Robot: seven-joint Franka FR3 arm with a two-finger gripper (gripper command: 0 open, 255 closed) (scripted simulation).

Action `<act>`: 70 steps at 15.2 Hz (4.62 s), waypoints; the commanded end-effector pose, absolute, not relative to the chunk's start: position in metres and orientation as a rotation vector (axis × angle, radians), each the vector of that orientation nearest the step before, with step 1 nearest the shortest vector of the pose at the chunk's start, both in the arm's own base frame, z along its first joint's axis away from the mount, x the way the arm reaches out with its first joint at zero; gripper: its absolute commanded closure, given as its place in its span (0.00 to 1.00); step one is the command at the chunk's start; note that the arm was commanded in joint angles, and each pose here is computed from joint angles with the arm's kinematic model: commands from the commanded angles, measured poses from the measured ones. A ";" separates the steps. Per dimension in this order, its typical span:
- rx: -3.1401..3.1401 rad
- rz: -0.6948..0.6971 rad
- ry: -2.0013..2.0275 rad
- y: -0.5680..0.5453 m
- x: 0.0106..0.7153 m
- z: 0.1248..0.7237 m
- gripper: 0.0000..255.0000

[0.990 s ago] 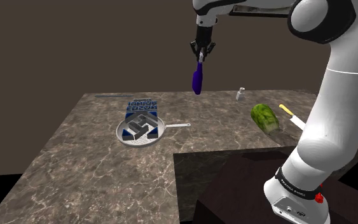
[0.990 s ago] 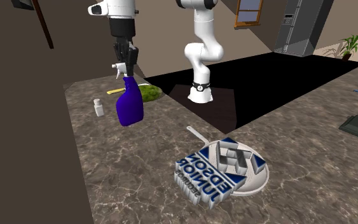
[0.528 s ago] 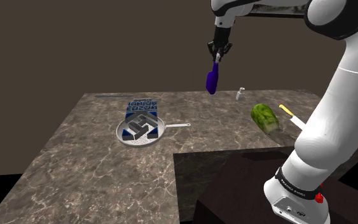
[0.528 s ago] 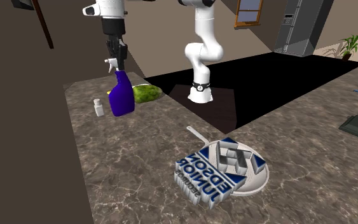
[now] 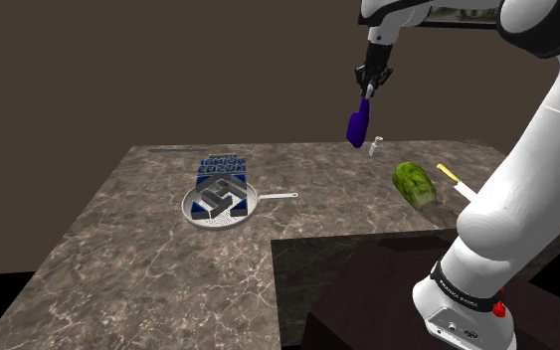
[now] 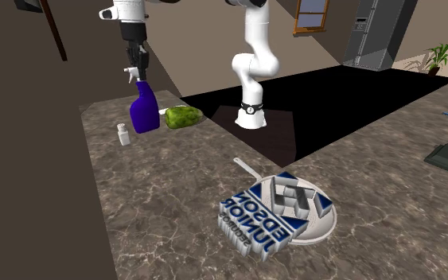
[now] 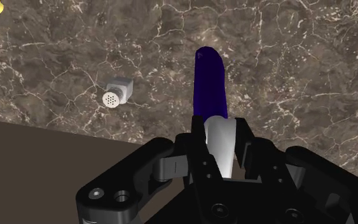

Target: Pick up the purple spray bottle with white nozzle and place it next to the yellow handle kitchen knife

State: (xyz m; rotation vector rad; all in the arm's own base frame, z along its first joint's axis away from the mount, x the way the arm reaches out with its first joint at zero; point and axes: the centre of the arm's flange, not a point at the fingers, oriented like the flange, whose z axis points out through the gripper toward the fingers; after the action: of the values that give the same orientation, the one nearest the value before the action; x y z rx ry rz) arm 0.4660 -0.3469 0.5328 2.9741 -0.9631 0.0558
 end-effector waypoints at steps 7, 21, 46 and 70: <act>2.975 0.056 -0.961 -0.421 0.391 0.534 1.00; 2.975 0.056 -0.961 -0.554 0.263 0.535 1.00; 2.975 0.056 -0.961 -0.673 0.149 0.471 1.00; 2.975 0.056 -0.961 -0.672 0.148 0.471 0.00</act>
State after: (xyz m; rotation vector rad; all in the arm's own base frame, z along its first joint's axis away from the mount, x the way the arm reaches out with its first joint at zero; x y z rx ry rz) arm 0.1481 -0.6722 0.4568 2.9748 -0.9605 0.0564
